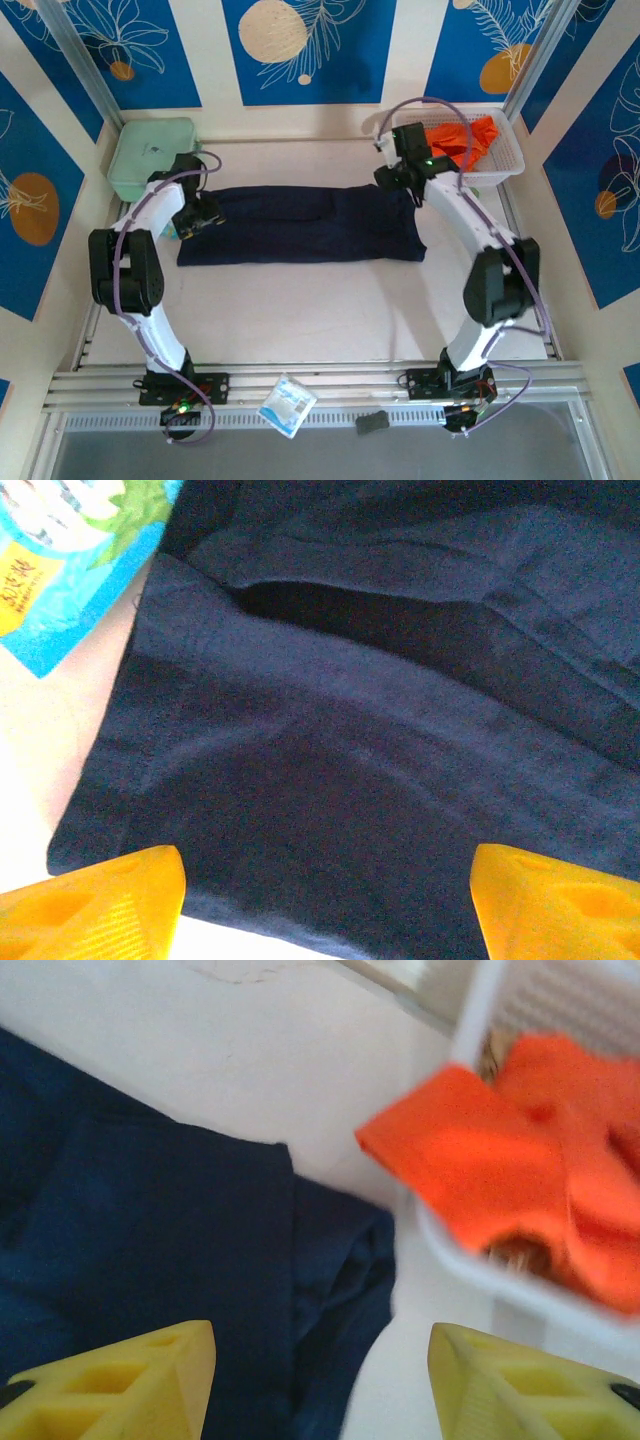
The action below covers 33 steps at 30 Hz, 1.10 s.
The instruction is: Fold and stack the t-shirts
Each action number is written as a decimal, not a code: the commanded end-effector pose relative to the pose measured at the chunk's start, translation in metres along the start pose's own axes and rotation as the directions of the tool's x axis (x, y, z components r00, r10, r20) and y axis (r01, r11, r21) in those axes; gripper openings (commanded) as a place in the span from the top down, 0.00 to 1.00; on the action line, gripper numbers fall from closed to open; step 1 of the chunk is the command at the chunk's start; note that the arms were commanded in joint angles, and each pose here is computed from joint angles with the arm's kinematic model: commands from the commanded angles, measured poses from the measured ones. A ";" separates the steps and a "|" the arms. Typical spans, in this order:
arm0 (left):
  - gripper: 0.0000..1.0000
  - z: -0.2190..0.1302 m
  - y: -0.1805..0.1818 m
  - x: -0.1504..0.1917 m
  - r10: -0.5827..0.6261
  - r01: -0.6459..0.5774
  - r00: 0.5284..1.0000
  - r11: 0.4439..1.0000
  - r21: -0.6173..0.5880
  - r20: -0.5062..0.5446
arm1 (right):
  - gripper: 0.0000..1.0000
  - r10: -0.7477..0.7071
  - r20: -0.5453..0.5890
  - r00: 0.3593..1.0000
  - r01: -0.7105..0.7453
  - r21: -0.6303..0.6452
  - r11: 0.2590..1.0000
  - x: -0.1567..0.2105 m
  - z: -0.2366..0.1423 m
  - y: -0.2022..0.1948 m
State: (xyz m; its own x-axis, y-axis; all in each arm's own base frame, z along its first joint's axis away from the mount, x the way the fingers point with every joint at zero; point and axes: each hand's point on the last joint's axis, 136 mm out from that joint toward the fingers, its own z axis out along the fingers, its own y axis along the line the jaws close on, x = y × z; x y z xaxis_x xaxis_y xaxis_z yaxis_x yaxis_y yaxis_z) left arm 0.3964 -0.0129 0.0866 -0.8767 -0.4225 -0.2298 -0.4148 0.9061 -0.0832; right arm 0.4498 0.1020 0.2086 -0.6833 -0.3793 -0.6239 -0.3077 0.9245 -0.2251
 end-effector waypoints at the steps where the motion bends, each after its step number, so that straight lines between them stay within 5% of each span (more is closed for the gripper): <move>1: 0.25 0.016 0.015 0.019 0.027 -0.033 0.997 0.996 -0.081 -0.066 | 0.41 0.341 -0.324 0.882 -0.359 0.005 0.933 0.102 0.002 0.022; 8: 0.26 0.033 0.030 0.034 0.023 -0.036 0.996 0.990 -0.139 -0.089 | 0.42 0.501 -0.452 0.738 -0.557 0.011 0.831 0.194 0.014 0.022; 25: 0.30 0.054 0.042 0.031 0.057 -0.087 0.990 0.965 -0.248 -0.126 | 0.49 0.513 -0.480 0.712 -0.609 -0.058 0.791 0.199 0.045 0.024; 33: 0.32 0.053 0.053 0.028 0.083 -0.123 0.987 0.941 -0.314 -0.137 | 0.88 0.487 -0.492 0.721 -0.560 0.000 0.829 0.204 0.050 0.013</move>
State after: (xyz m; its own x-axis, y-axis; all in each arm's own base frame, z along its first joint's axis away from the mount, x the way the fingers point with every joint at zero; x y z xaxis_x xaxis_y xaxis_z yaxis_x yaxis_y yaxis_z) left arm 0.3694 0.0132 0.0264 -0.9171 -0.3788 -0.1245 -0.3954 0.9040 0.1627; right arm 0.3342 0.0422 0.0319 -0.9682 0.1785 -0.1753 0.1433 0.9700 0.1963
